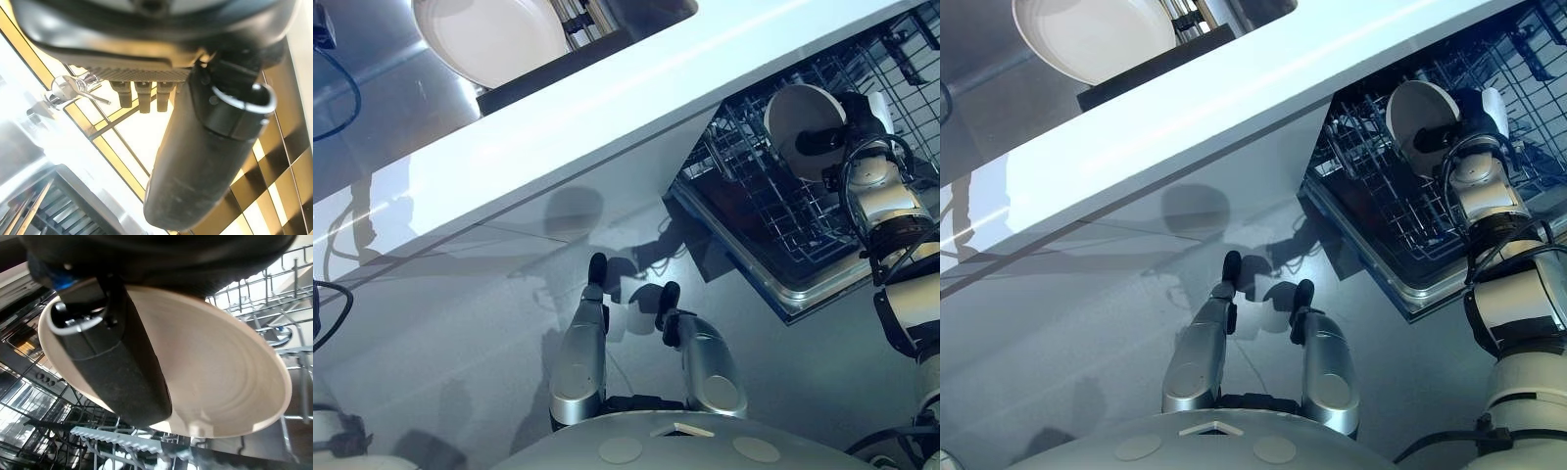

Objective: Pick up plates and place into dishwasher.

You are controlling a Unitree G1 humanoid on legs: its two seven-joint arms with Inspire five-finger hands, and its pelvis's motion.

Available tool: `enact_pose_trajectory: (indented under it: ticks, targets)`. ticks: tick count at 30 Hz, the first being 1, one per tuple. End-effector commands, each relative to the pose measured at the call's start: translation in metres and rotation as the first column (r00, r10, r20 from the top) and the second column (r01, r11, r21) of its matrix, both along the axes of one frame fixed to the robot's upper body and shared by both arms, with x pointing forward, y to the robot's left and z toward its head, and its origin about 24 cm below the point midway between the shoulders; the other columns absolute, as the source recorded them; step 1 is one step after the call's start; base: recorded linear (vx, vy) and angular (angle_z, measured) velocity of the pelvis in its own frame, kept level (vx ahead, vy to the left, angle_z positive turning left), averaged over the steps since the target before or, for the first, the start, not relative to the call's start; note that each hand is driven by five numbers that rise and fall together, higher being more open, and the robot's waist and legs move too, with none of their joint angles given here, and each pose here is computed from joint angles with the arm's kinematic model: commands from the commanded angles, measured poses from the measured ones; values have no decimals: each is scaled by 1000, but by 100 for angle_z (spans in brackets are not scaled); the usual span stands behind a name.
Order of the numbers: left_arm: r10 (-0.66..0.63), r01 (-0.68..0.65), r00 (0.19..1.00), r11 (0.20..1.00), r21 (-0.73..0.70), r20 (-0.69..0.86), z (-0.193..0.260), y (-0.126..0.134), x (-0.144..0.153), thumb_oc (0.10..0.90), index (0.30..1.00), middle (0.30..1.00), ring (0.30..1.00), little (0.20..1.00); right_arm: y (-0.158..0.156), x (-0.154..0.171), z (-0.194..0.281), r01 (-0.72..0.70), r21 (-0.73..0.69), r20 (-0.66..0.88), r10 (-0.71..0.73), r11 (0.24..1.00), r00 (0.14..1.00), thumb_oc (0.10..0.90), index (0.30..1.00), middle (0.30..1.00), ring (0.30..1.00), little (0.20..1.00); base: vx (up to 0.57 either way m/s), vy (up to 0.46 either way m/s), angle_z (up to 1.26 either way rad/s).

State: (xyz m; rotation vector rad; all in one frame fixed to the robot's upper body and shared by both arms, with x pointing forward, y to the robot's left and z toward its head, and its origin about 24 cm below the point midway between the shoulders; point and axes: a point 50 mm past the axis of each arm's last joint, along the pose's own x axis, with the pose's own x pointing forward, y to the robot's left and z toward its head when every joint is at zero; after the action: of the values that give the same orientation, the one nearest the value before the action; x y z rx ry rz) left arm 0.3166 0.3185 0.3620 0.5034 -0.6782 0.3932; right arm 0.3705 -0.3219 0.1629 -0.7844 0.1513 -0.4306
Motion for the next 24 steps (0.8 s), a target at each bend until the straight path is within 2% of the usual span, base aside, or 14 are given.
enact_pose_trajectory:
  ticks: [1,7,15,24]
  targets:
    - [19,-19,968,1000,-3,251,57,2,-41,800,900,900,900,900,7,0,17,-26,-24,118,28,999,993,800,900,900,900,900,20,14,4]
    - [18,-17,980,1000,-6,198,42,7,-38,800,900,900,900,900,9,-10,18,-39,14,238,35,999,971,800,900,900,900,900,24,59,-1]
    - [28,-27,999,999,-29,31,-8,26,-32,800,900,900,900,900,0,-33,38,-74,66,420,40,995,907,800,900,900,900,900,16,181,-11]
    - [17,-23,992,999,-46,-126,-48,34,-25,800,900,900,900,900,-27,-51,46,-71,117,451,11,991,892,800,900,900,900,900,-12,192,-16]
